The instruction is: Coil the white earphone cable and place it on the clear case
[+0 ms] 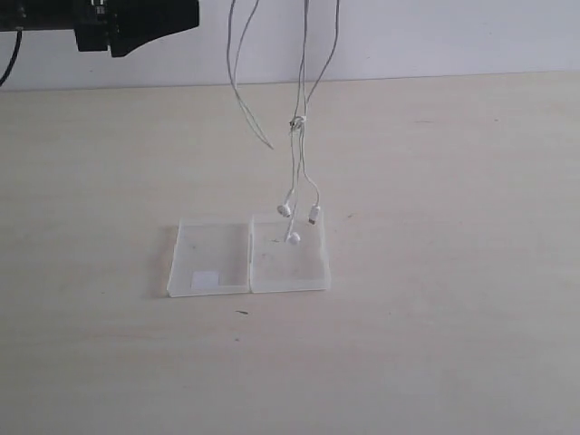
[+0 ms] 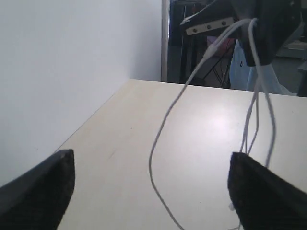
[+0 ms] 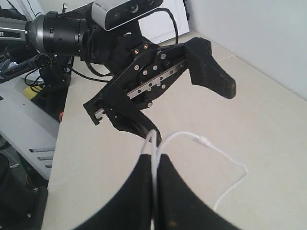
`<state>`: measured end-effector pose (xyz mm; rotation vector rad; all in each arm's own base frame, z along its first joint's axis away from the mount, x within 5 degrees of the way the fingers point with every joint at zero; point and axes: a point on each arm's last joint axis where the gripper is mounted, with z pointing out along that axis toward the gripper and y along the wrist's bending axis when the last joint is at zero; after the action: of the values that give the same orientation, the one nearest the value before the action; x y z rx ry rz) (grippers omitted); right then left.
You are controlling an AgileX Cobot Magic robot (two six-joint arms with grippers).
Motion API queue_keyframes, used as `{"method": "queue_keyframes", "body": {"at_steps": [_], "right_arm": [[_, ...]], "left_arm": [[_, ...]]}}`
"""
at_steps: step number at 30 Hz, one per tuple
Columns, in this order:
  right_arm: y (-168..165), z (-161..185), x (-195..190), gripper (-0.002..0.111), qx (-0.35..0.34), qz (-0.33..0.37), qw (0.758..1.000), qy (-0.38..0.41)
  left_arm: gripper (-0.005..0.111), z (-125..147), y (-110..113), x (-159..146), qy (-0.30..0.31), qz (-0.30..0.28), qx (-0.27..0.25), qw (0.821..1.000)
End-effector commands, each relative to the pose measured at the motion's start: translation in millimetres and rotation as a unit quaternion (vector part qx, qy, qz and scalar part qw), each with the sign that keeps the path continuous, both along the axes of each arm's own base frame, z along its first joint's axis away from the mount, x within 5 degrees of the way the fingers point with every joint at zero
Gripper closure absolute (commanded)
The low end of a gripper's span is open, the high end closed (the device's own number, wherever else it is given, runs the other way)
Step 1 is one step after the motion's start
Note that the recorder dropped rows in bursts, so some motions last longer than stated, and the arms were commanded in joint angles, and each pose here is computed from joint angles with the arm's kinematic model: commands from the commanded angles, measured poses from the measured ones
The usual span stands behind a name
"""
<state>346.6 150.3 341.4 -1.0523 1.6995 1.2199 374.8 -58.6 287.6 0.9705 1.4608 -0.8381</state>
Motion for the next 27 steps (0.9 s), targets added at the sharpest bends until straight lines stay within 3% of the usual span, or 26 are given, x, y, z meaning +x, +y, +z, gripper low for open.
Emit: {"method": "queue_keyframes", "body": {"at_steps": [1, 7, 18, 27], "right_arm": [[2, -6, 5, 0.108, 0.002, 0.000, 1.000, 0.003], [3, -23, 14, 0.108, -0.003, 0.000, 1.000, 0.026], [7, -23, 13, 0.108, -0.003, 0.005, 1.000, 0.024], [24, -23, 5, 0.108, -0.004, 0.032, 0.999, 0.015]], "left_arm": [[0.024, -1, -10, -3, 0.004, -0.018, -0.004, 1.000], [0.024, -2, -24, -6, 0.005, -0.041, 0.003, 0.999], [0.024, -12, -48, -5, 0.010, -0.063, -0.015, 0.998], [0.024, -29, -54, 2, 0.025, -0.065, -0.022, 0.997]]}}
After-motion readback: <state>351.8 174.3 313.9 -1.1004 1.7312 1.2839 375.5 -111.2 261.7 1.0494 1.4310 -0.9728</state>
